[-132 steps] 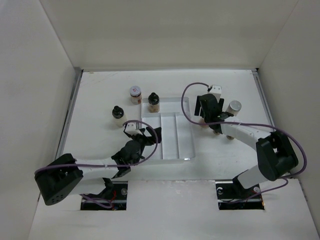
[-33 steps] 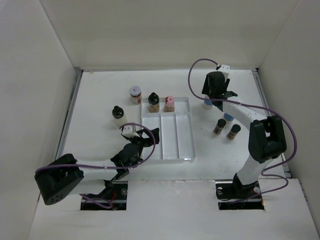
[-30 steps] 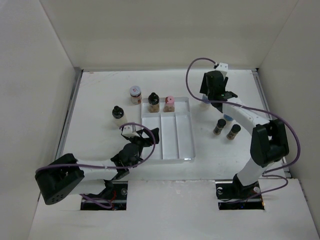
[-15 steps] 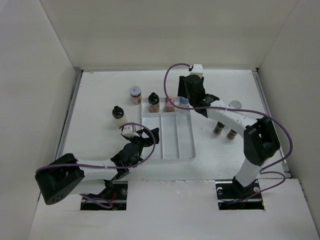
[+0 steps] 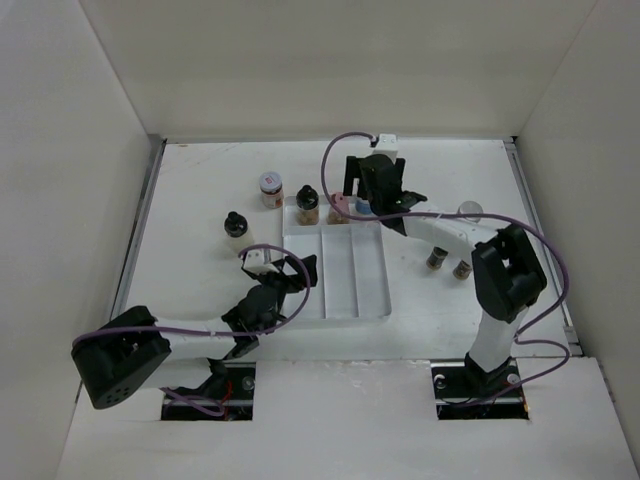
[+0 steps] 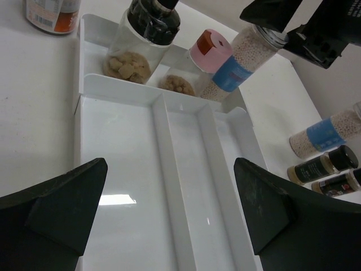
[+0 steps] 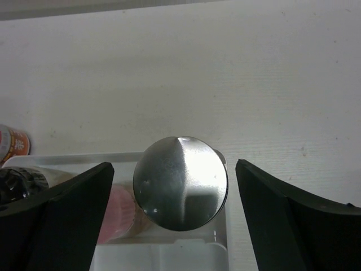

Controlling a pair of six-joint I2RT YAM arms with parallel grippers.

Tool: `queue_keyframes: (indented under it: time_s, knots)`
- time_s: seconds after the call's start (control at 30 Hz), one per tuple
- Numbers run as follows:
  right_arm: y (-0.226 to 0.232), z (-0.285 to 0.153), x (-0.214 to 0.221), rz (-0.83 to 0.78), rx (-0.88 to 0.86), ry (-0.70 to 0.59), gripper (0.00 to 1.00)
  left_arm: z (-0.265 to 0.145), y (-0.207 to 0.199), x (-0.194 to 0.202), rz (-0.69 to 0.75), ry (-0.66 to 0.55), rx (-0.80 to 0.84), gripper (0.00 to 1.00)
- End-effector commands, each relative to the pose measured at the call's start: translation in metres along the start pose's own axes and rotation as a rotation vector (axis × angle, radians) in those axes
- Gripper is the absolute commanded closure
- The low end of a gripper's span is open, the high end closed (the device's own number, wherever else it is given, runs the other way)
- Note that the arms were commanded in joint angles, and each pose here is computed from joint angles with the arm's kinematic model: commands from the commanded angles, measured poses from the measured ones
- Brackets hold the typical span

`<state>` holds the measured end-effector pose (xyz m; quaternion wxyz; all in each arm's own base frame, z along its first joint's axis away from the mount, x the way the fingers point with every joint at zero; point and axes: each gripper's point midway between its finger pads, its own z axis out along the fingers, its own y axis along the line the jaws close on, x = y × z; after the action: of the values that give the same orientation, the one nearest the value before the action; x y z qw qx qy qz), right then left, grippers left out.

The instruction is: Organize the condiment bottles

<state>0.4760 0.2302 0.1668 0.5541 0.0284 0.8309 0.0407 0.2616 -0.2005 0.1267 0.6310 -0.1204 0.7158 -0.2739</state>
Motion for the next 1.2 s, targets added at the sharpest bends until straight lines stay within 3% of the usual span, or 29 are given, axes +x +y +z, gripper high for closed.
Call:
queue_keyframes:
  time_s: [0.0,0.2,0.33,0.47,0.5,0.53,0.6,0.67,0.73,0.77,0.8,0.87,1.0,1.17]
  knots:
    - [0.011,-0.026,-0.058,0.086,-0.059,-0.146,0.02,0.009,-0.012,-0.016,-0.047,-0.046,0.017,0.02]
    - [-0.01,-0.085,-0.081,0.132,-0.106,-0.214,0.0,0.017,-0.01,-0.034,-0.024,-0.056,-0.027,0.04]
    - [-0.036,-0.12,-0.063,0.167,-0.115,-0.235,0.02,0.026,-0.021,-0.05,0.017,-0.016,-0.067,0.05]
    - [-0.05,-0.133,-0.03,0.195,-0.127,-0.214,0.72,0.034,-0.014,-0.079,0.046,-0.009,-0.161,0.14]
    - [-0.052,-0.134,-0.022,0.206,-0.129,-0.211,0.81,0.034,-0.007,-0.086,0.05,-0.016,-0.194,0.19]
    - [-0.052,-0.133,-0.015,0.212,-0.135,-0.203,0.84,0.034,0.003,-0.095,0.049,-0.032,-0.235,0.25]
    - [-0.047,-0.134,-0.005,0.213,-0.158,-0.192,0.82,0.032,0.023,-0.11,0.058,-0.065,-0.32,0.34]
    - [-0.042,-0.135,-0.002,0.227,-0.175,-0.198,0.74,0.031,0.044,-0.125,0.083,-0.084,-0.408,0.34]
    - [-0.032,-0.141,0.0,0.244,-0.214,-0.21,0.57,0.026,0.066,-0.138,0.11,-0.086,-0.498,0.32]
    - [-0.028,-0.143,0.004,0.243,-0.233,-0.216,0.4,0.025,0.078,-0.142,0.117,-0.081,-0.539,0.3]
    - [-0.024,-0.144,0.007,0.24,-0.25,-0.217,0.31,0.023,0.089,-0.144,0.122,-0.077,-0.576,0.27]
    - [-0.02,-0.144,0.012,0.237,-0.276,-0.213,0.21,0.026,0.108,-0.138,0.134,-0.038,-0.623,0.2]
    - [-0.014,-0.144,0.016,0.253,-0.31,-0.207,0.15,0.049,0.126,-0.114,0.157,0.079,-0.643,0.13]
    - [-0.013,-0.142,0.02,0.242,-0.308,-0.197,0.15,0.07,0.13,-0.116,0.165,0.051,-0.661,0.13]
